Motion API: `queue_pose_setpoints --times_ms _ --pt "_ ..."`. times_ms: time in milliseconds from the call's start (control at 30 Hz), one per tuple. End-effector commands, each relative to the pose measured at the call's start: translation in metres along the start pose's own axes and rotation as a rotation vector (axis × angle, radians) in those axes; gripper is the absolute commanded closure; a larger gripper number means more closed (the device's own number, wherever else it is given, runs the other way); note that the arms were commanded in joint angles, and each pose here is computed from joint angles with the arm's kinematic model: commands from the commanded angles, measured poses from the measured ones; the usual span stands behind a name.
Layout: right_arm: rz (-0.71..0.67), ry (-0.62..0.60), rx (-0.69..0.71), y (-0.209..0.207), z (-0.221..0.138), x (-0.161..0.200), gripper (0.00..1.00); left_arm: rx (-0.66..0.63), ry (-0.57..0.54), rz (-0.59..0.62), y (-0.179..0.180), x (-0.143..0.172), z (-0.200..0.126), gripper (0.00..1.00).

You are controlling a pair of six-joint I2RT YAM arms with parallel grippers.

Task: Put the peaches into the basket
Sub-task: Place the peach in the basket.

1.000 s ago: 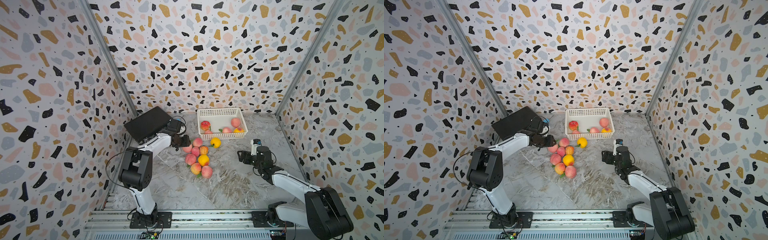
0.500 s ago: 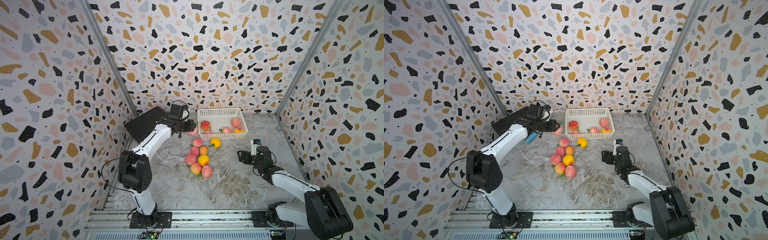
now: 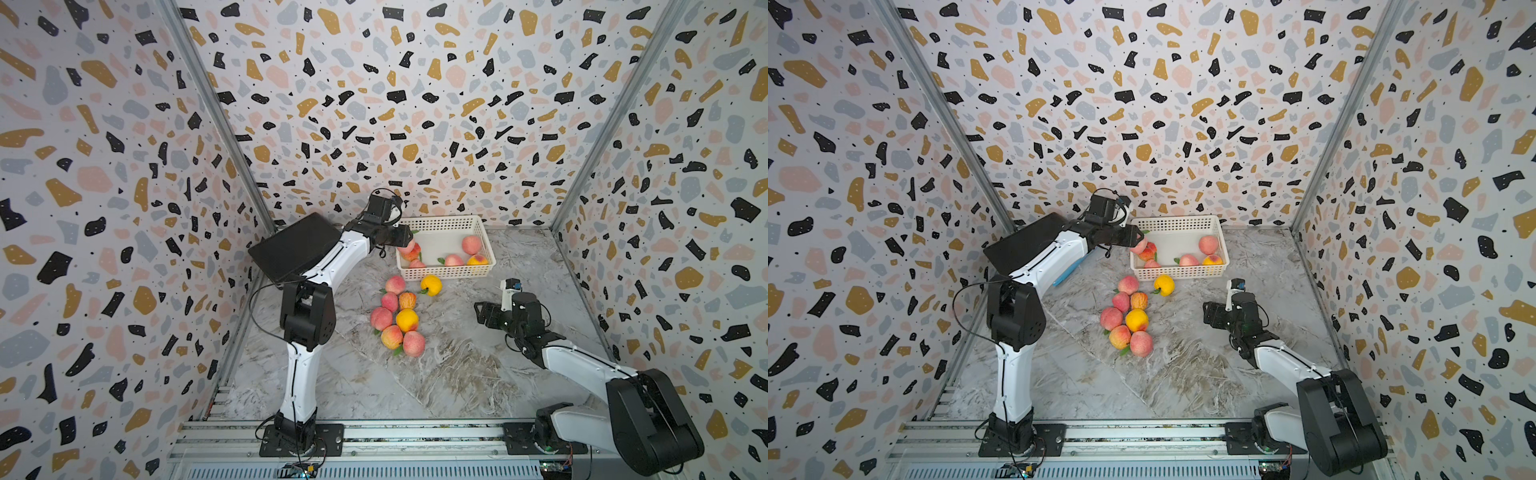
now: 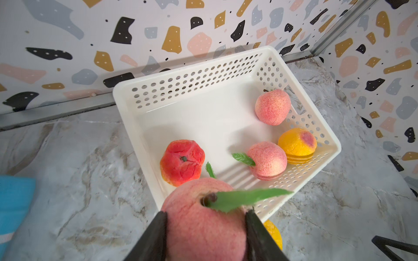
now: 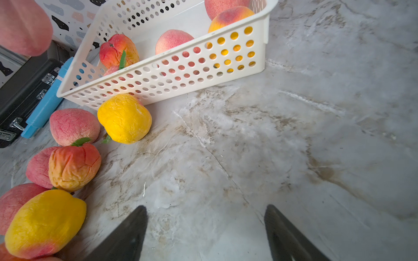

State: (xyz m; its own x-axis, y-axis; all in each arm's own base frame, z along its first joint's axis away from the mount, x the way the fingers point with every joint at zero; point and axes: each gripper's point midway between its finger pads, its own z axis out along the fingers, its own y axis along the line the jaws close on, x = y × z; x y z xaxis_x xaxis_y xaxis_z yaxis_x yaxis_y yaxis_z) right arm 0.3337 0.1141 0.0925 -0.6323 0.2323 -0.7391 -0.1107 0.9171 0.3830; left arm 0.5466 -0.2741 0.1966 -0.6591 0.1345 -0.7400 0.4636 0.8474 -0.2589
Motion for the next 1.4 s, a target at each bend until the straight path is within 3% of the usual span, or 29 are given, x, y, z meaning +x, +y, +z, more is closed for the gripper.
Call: queue_pose_setpoints --times_ms 0,400,867,1367 --pt "0.008 -0.025 -0.025 0.008 0.000 -0.010 0.17 0.017 -0.089 0.076 -0.004 -0.030 0.009 0.58" --pt "0.016 -0.014 -0.050 0.011 0.004 -0.007 0.17 -0.045 -0.223 0.227 0.015 -0.060 0.061 0.51" --pt "0.014 -0.012 -0.061 0.013 0.005 -0.007 0.17 -0.096 -0.157 0.300 0.037 -0.030 0.102 0.46" --pt "0.016 -0.008 -0.065 0.014 0.006 -0.007 0.17 -0.106 -0.133 0.291 0.040 -0.020 0.106 0.25"
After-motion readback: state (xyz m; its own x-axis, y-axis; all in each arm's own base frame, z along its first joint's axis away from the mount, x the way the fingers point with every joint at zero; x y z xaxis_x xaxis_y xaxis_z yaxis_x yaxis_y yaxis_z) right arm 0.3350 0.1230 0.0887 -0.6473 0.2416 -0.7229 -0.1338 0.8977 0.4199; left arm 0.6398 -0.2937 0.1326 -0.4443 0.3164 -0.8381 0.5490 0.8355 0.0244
